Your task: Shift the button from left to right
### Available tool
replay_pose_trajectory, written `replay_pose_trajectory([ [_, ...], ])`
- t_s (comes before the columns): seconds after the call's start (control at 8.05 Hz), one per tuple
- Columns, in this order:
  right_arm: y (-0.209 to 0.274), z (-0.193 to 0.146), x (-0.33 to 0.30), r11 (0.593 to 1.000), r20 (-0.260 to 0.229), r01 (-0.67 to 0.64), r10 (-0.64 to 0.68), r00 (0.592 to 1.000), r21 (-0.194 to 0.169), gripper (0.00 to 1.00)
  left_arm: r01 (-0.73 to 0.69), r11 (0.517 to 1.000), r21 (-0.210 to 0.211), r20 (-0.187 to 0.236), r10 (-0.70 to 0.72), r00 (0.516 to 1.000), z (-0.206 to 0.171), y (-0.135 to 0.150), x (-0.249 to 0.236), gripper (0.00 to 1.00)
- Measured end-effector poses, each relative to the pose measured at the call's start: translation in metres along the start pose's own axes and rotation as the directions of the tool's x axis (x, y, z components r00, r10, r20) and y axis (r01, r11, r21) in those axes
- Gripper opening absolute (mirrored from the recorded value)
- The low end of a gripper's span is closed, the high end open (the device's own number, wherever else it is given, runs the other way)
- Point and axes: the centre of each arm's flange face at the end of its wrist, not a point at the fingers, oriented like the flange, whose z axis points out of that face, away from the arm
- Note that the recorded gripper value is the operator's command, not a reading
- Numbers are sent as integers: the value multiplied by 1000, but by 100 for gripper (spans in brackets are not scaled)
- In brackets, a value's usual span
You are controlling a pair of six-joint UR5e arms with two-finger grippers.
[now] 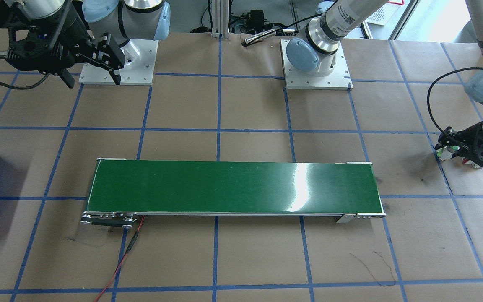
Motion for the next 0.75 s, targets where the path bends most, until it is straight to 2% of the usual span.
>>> replay_pose_trajectory([
  [0.37, 0, 0, 0, 1000, 0, -1, 1, 1000, 0, 100, -55, 998, 7, 37, 54, 998, -15, 2, 0, 0],
  [0.62, 0, 0, 0, 1000, 0, 0, 0, 1000, 0, 100, -56, 998, 6, 85, 55, 995, -53, 5, 12, 0],
  [0.75, 0, 0, 0, 1000, 0, 0, 0, 1000, 0, 100, -57, 998, 6, 86, 57, 995, -73, 2, 26, 0],
])
